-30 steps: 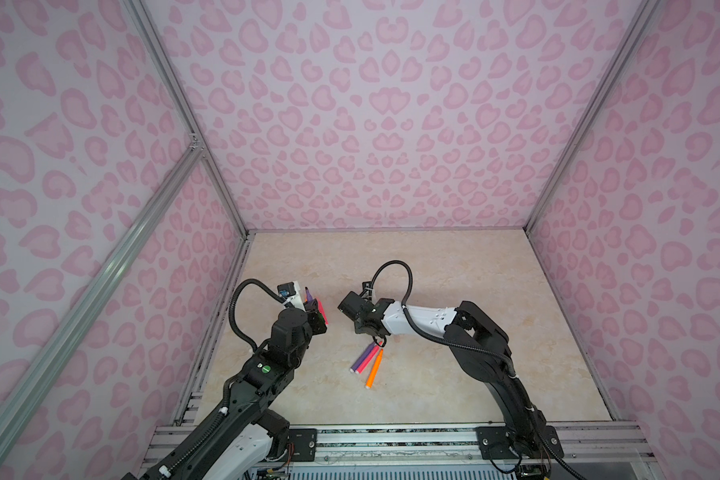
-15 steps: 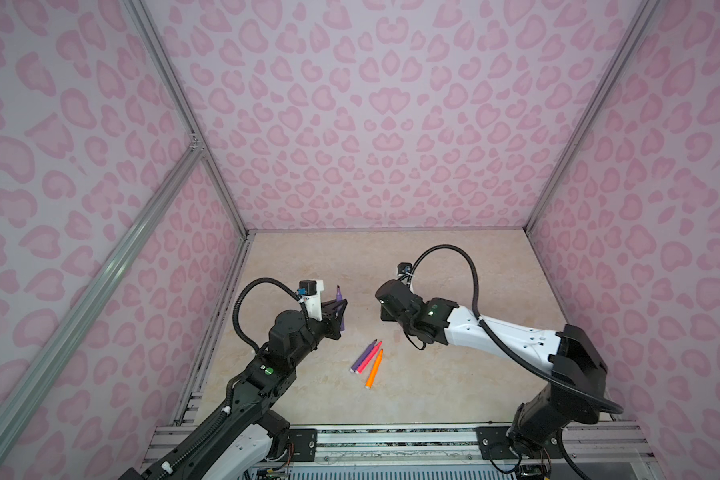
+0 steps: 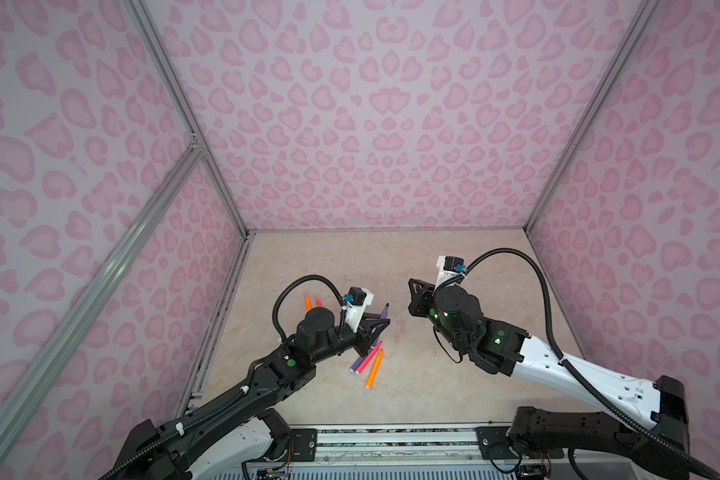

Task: Insert the pens into the pen caps
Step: 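Lift the cap and carry it above the purple highlighter tip with the right gripper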

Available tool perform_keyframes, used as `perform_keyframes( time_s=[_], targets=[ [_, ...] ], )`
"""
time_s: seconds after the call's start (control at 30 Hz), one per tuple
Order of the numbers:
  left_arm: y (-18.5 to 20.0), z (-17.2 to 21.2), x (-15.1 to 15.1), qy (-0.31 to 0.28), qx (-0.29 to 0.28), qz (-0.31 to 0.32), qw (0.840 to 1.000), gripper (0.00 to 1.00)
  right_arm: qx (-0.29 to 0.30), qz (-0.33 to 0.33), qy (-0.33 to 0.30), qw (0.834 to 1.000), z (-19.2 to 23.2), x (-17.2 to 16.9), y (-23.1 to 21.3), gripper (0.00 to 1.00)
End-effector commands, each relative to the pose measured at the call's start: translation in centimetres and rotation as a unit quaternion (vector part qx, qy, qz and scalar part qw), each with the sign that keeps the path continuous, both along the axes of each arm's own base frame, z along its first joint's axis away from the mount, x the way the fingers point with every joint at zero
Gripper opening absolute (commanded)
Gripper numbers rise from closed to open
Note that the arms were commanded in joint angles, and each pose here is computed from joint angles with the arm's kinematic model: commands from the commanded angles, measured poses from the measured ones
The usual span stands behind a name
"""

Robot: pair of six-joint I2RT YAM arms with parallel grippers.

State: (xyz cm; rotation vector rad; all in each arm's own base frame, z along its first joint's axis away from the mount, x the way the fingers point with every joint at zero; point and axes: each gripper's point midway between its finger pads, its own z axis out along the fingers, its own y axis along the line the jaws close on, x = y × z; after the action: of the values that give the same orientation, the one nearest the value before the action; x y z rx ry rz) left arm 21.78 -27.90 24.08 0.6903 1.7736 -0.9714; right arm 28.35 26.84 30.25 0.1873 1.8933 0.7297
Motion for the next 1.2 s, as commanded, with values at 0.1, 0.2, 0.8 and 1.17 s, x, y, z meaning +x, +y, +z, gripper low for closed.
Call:
perform_keyframes(
  time_s=[0.1, 0.2, 0.8, 1.17],
  targets=[
    [0.1, 1.1, 0.5, -0.028, -0.004, 0.014, 1.000, 0.04, 0.040, 0.046, -0.038, 0.997, 2.2, -0.8, 2.7, 0.00],
    [0.5, 0.9, 0.8, -0.030, -0.001, 0.029, 0.999, 0.04, 0.052, 0.064, -0.043, 0.996, 2.3, -1.2, 3.9, 0.00],
    [1.2, 1.1, 1.1, -0.034, -0.003, 0.049, 0.998, 0.04, 0.059, 0.084, -0.044, 0.994, 1.3, -1.9, 6.1, 0.00],
    [1.3, 1.1, 1.2, -0.033, -0.001, 0.053, 0.998, 0.04, 0.052, 0.085, -0.035, 0.994, 0.5, -1.8, 6.7, 0.00]
  ],
)
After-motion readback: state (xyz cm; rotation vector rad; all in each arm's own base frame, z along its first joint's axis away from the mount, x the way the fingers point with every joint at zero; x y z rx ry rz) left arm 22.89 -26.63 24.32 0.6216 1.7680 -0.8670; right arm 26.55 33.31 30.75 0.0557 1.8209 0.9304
